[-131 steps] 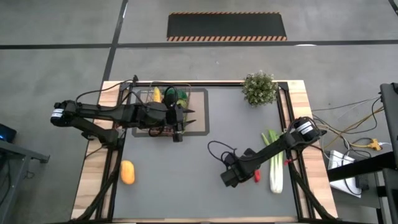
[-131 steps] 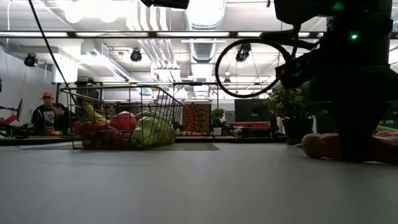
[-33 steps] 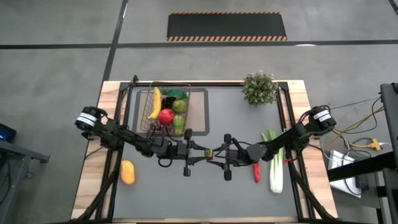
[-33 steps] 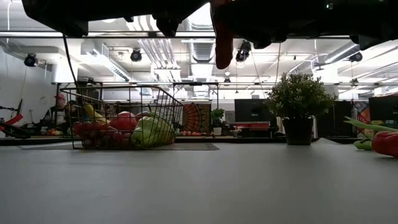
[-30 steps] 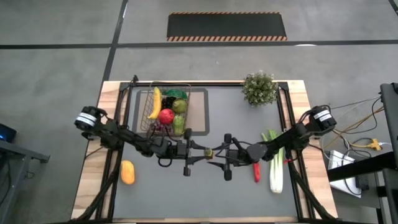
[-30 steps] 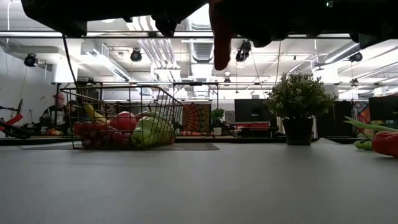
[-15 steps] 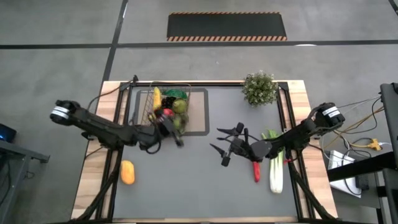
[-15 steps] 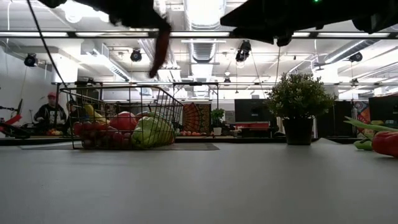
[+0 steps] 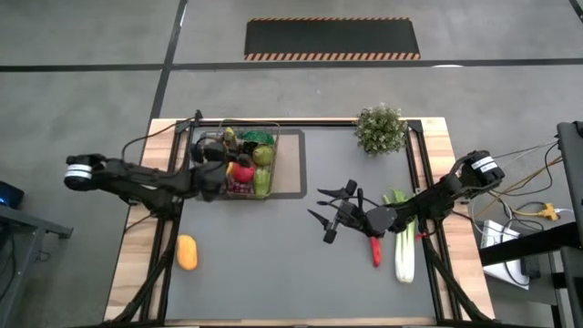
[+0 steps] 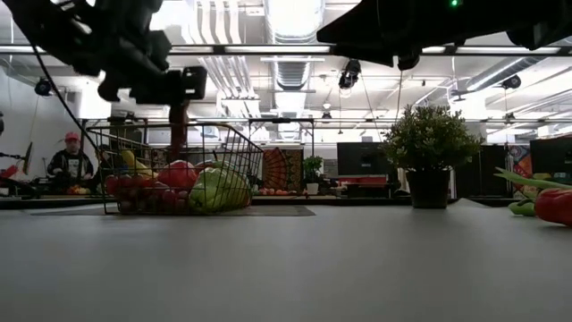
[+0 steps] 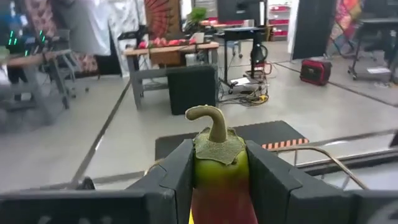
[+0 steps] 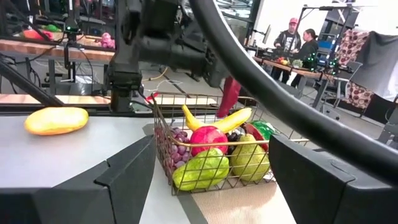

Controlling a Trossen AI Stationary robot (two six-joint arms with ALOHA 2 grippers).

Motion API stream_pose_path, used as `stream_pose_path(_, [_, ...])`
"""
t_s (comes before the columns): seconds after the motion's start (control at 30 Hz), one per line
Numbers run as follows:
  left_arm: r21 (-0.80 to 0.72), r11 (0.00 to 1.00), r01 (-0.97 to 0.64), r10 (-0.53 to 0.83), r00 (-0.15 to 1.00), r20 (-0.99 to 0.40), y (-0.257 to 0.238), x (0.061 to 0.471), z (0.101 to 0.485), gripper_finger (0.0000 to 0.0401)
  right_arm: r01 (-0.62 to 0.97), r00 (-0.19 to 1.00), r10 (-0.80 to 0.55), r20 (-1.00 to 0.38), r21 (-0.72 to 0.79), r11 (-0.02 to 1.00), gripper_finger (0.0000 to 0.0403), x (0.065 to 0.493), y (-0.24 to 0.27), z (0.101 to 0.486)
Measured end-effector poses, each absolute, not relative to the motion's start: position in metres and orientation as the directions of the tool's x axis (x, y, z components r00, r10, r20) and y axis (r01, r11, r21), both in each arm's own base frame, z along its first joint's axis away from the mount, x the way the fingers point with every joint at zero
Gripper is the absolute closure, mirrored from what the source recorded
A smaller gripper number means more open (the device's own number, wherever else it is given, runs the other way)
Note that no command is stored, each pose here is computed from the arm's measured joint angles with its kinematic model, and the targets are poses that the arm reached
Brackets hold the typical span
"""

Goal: Build produce basket
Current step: Put the dark red chili pepper into the wire basket

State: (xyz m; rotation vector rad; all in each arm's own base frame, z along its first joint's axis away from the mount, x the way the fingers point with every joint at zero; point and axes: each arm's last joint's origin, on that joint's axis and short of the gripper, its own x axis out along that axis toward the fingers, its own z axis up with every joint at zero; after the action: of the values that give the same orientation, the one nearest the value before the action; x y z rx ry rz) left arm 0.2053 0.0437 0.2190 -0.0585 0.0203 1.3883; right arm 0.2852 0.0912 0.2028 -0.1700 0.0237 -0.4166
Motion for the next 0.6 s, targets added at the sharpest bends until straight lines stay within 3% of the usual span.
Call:
stream_pose_path(0.43, [-0.090, 0.083, -0.992, 0.995, 0.088, -0.044, 0.077, 0.225, 0.193, 0.0299, 0.401, 0.914, -0.407, 0.003, -0.179, 0.899, 0.0112, 0.286, 0.091, 0.201])
stream_pose_path(0.6, [-0.063, 0.079, -0.995, 0.995, 0.082, -0.052, 0.079, 0.228, 0.184, 0.0277, 0.400, 0.913, -0.407, -0.010, -0.170, 0.901, 0.0112, 0.286, 0.091, 0.199])
